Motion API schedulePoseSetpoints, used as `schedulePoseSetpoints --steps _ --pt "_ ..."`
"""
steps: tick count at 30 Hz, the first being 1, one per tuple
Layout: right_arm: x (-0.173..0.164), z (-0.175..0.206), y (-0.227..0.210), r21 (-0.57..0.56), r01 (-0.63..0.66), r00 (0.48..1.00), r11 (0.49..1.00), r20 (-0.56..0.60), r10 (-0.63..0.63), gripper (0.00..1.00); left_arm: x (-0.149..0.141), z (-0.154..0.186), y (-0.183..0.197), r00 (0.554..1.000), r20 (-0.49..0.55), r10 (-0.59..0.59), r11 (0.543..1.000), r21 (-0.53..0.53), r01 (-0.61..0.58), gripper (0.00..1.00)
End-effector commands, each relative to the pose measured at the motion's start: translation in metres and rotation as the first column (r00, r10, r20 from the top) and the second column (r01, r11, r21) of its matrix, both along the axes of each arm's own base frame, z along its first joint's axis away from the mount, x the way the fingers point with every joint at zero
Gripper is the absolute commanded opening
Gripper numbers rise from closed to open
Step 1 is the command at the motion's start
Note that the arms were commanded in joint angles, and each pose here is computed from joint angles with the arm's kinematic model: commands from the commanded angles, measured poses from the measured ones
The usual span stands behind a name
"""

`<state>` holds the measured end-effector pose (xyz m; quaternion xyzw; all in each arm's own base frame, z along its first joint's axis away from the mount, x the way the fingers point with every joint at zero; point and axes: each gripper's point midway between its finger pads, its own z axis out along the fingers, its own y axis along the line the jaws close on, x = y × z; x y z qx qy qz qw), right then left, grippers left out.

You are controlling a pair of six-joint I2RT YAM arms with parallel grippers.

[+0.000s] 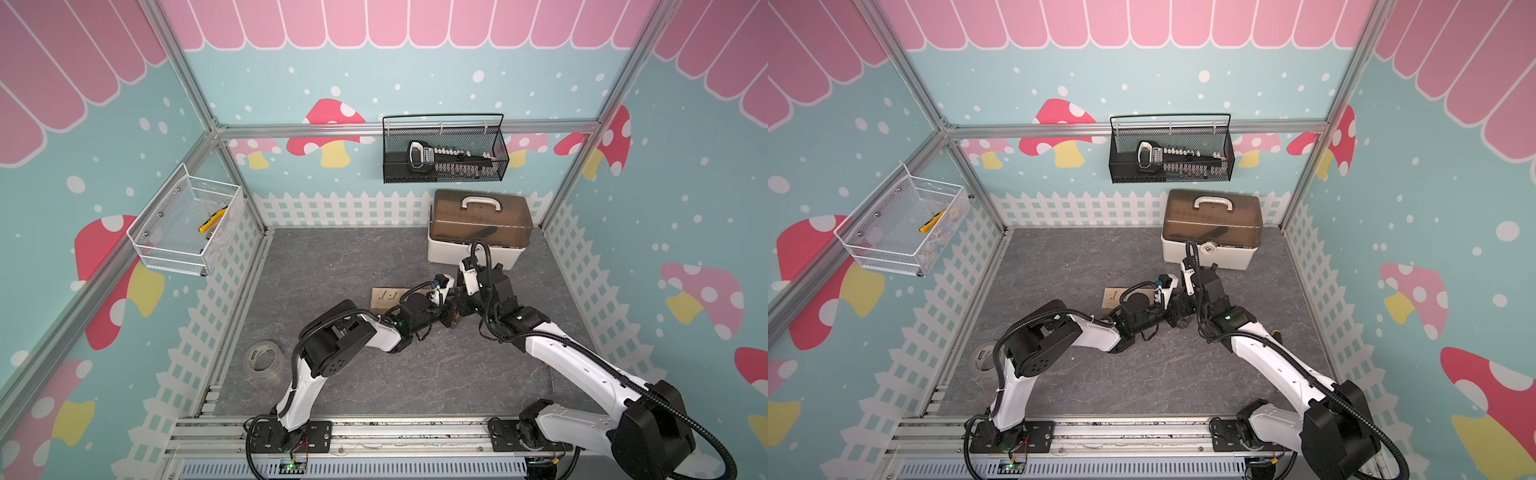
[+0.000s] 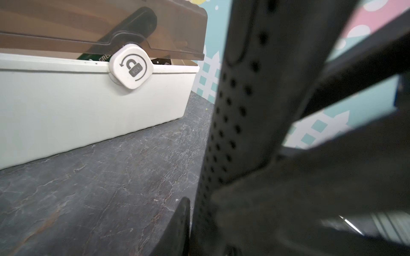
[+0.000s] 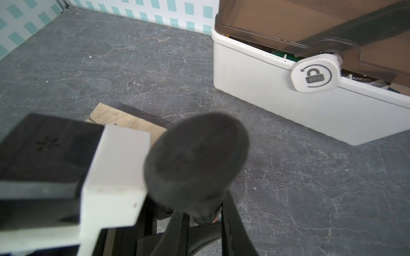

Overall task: Use a claw hammer to pull out a nail
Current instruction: Pick up the hammer at the center of the board.

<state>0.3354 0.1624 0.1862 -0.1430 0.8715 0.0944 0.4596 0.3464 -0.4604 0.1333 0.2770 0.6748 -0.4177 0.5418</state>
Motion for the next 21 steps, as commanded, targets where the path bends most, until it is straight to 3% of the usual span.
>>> schedulePoseSetpoints --steps 1,6,9,11,13,16,21 --pt "-0.005 0.008 -0.004 0.057 0.033 0.999 0.998 -0.004 -0.033 0.13 0.003 0.011 0.005 0.999 0.036 0.023 0.999 -0.043 -0.022 0.16" --pt "-0.012 0.014 -0.008 0.085 0.038 0.999 0.996 0.026 -0.040 0.38 -0.005 0.022 0.015 0.999 0.044 -0.010 0.999 -0.052 0.012 0.00" --pt "-0.020 0.020 -0.009 0.104 0.005 0.997 0.995 0.080 -0.013 0.60 -0.013 0.028 0.020 0.998 0.055 -0.032 0.998 -0.048 0.034 0.00" --pt "-0.026 0.025 -0.009 0.110 -0.031 0.991 0.993 0.130 0.016 0.83 -0.018 0.031 0.023 0.997 0.059 -0.056 0.997 -0.044 0.058 0.00" --pt "-0.032 0.031 -0.008 0.109 -0.068 0.982 0.992 0.184 0.047 0.93 -0.022 0.033 0.025 0.995 0.059 -0.081 0.996 -0.037 0.083 0.00" --pt "-0.035 0.034 -0.005 0.084 -0.108 0.974 0.991 0.211 0.088 0.93 -0.027 0.038 0.028 0.991 0.061 -0.119 0.992 -0.034 0.122 0.00" --pt "-0.033 0.035 0.005 0.056 -0.167 0.966 0.984 0.211 0.151 0.80 -0.038 0.043 0.030 0.973 0.049 -0.224 0.974 -0.026 0.226 0.00"
